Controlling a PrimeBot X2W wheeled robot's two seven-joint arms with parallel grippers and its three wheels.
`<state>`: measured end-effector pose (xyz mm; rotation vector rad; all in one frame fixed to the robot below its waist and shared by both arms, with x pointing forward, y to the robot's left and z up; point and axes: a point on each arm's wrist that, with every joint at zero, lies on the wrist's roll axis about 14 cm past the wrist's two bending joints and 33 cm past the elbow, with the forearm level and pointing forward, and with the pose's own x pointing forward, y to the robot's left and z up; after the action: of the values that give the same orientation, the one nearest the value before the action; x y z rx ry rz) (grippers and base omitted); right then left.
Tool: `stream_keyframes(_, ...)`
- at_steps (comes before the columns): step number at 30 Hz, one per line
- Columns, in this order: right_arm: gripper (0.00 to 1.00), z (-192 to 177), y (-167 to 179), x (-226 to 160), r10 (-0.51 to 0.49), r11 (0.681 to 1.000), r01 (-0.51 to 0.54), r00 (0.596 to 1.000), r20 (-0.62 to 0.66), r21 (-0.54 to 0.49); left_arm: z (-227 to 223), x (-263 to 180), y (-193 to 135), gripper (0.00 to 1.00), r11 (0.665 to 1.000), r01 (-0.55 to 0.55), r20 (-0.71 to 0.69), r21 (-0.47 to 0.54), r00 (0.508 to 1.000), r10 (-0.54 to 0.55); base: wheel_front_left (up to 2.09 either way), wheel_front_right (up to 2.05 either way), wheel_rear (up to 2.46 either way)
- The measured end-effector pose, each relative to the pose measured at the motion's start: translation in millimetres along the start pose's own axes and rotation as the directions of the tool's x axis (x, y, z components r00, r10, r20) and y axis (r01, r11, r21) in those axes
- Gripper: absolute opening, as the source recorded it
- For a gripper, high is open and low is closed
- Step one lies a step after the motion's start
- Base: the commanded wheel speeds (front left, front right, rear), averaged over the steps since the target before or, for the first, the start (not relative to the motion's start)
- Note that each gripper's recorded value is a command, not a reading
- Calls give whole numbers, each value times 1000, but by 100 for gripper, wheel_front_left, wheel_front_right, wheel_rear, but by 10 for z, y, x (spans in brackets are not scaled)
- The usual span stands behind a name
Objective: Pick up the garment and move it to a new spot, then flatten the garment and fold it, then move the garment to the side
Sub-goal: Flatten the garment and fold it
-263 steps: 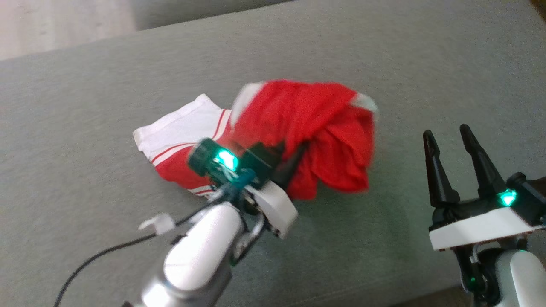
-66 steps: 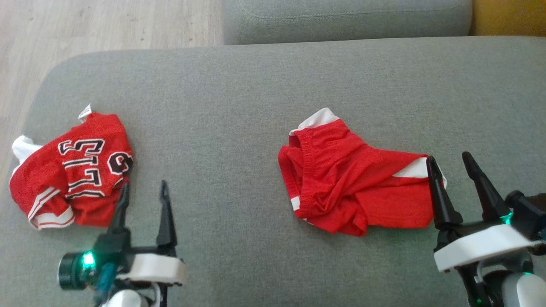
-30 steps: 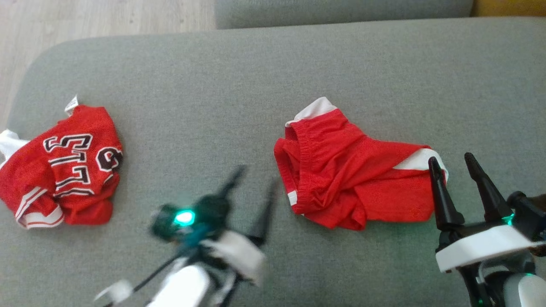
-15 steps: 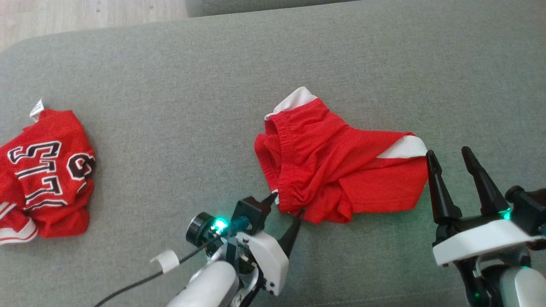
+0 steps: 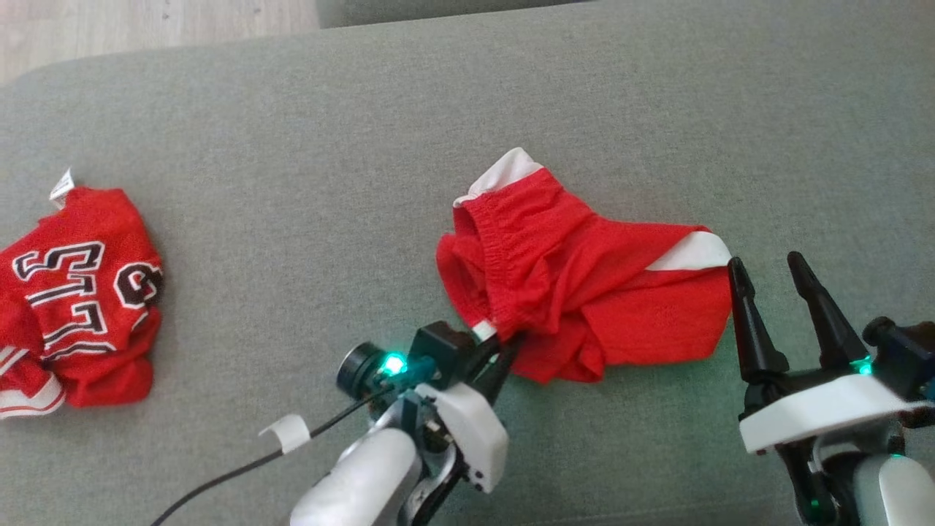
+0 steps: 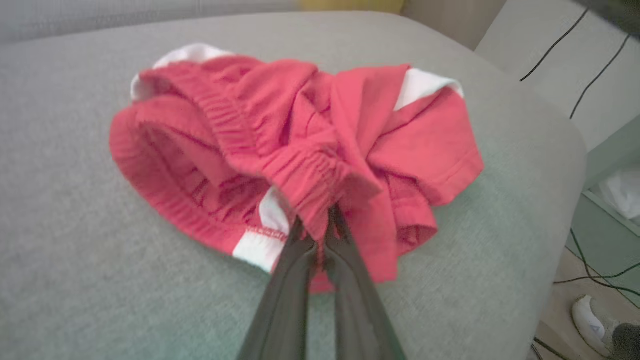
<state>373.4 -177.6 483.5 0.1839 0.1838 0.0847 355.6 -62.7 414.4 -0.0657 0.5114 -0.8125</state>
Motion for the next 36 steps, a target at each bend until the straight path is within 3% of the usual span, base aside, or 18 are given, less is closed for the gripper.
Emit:
stream_keyframes(6, 100, 62, 38, -22, 11, 1000, -11, 1000, 20, -1, 499, -118, -452, 0, 986, 140, 118, 95, 981, -151, 0, 0, 0)
stream_keyframes(11, 100, 113, 62, -45, 16, 1000, -16, 999, 38, 1, 973, -334, -815, 0, 940, 220, 203, 260, 939, -276, 0, 0, 0)
stream_keyframes(16, 100, 122, 33, -76, 4, 1000, -4, 999, 42, 5, 1324, -463, -1058, 0, 910, 267, 275, 317, 893, -357, 0, 0, 0)
stream_keyframes(22, 100, 101, -35, -128, -25, 999, 24, 999, 39, 25, 1373, -326, -638, 0, 965, 139, 288, 220, 937, -201, 0, 0, 0)
stream_keyframes(27, 100, 58, -137, -132, -58, 998, 57, 998, 26, 28, 1004, -279, -83, 0, 996, 7, 197, 90, 980, -25, 0, 0, 0)
stream_keyframes(31, 100, 37, -130, -99, -55, 998, 54, 998, 19, 30, 431, -426, 300, 0, 994, -112, 51, -18, 992, 113, 0, 0, 0)
stream_keyframes(36, 100, 20, -37, -30, -24, 999, 23, 1000, 12, 30, 20, -708, 778, 0, 952, -282, -49, -116, 959, 278, 0, 0, 0)
